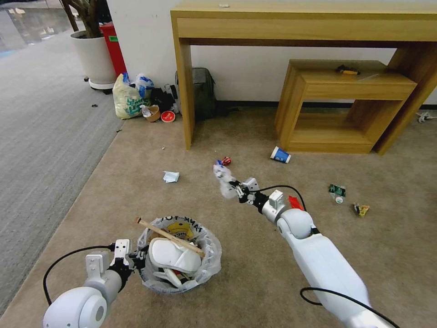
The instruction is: Pick up the trash bin and place the garbage on the floor into it.
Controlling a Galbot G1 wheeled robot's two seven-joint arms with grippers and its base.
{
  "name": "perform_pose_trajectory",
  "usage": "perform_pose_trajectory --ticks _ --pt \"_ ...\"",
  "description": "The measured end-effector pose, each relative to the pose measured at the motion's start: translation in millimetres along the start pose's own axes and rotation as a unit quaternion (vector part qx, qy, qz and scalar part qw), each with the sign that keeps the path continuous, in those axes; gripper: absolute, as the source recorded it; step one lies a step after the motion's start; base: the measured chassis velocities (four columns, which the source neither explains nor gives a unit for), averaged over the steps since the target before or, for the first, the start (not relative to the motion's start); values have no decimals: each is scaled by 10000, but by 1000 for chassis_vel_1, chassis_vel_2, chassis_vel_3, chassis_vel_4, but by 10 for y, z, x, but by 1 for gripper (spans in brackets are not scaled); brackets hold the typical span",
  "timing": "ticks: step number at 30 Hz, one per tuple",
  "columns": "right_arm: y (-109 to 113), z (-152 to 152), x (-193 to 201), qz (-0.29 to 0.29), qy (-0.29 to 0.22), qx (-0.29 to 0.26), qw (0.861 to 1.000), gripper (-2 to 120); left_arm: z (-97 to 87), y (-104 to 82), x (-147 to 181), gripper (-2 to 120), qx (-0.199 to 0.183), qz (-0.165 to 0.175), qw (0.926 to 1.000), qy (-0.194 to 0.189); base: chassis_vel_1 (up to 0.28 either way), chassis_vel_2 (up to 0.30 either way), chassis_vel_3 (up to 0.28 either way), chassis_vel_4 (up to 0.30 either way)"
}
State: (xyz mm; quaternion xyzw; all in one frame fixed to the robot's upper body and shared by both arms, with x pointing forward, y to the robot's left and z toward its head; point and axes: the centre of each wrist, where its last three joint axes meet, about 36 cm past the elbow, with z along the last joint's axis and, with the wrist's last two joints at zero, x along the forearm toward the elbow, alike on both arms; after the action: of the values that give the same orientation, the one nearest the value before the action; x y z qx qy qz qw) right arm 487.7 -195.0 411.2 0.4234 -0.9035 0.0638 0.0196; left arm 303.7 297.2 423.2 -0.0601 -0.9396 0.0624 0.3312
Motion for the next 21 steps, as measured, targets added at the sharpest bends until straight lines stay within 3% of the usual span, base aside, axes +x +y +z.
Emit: perform_pose_trajectory --ticks 1,4,5,7,11,17,21 --pt "0 0 0 0 0 0 10000 0 0 0 0 0 0 0 10000 0 0 0 0 0" --pt "530 -190 74 -619 92 -241 9978 0 -7 -47 -68 0 -10 61 10000 17 0 0 0 0" --pt "530 -190 74 -619 92 -241 9978 0 -7 -47 -68 0 -10 61 10000 17 0 0 0 0" --pt "821 -190 106 -938 327 -458 9940 0 -10 -85 -95 0 -14 112 9999 20 0 0 0 0" --pt "1043 -113 107 -1175 611 -595 9894 0 -6 -107 -105 0 -10 134 9999 24 0 0 0 0" --pt "1143 -82 84 -1235 814 -493 9878 0 -12 -115 -95 0 -16 141 9999 11 0 0 0 0" --pt "1153 -74 94 -1215 873 -399 9879 15 -15 -108 -79 0 -16 126 9999 1 0 0 0 0"
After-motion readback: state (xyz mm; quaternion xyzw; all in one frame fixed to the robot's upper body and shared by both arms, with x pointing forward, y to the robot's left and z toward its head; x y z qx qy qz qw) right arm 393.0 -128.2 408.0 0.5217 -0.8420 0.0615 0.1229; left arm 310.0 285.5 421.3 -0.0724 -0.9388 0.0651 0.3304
